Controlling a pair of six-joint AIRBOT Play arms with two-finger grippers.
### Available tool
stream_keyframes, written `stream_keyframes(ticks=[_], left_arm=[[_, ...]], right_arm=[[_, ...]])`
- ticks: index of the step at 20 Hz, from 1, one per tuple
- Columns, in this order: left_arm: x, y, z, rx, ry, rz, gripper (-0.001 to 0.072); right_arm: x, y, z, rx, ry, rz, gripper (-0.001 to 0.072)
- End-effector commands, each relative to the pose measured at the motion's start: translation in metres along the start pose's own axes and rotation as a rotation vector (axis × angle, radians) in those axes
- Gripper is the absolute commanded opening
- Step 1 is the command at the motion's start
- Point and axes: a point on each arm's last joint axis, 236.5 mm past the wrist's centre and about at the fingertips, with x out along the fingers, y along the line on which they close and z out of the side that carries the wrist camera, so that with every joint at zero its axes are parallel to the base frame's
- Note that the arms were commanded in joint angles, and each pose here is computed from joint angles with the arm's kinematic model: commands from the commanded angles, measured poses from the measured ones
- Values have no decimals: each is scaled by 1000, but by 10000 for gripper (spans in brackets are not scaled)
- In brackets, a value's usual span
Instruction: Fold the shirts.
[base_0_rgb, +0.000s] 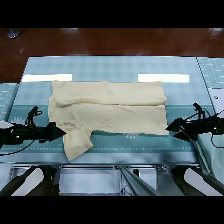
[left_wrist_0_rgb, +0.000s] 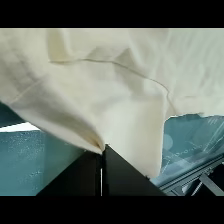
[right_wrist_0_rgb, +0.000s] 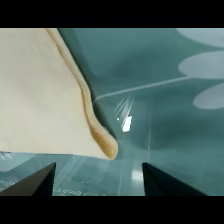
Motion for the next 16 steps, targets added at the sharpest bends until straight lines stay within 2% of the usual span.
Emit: stream_keyframes(ticks=[1, 5, 6, 7, 8, 12, 16], left_arm=[[0, -2, 1, 5, -2, -6, 28], [-1, -5, 6, -3, -25, -18, 29], [-1, -6, 9, -5, -35, -21, 29], [-2, -7, 12, -4, -44, -25, 29], [-6, -10, 17, 5, -54, -26, 28], [-43, -40, 59, 72, -155, -66, 29], [-88, -67, 120, 97, -363, -104, 29]], right_arm=[[19, 17, -3, -15, 50, 31, 620], [25, 41, 23, 4, -9, 107, 607], [25, 48, 26, 6, -20, 132, 395], [25, 53, 26, -21, -22, 150, 71], [23, 59, 24, -59, -13, 176, 22], [-3, 66, 31, -171, 6, 135, 21], [-48, 99, 80, -238, -162, 150, 21]])
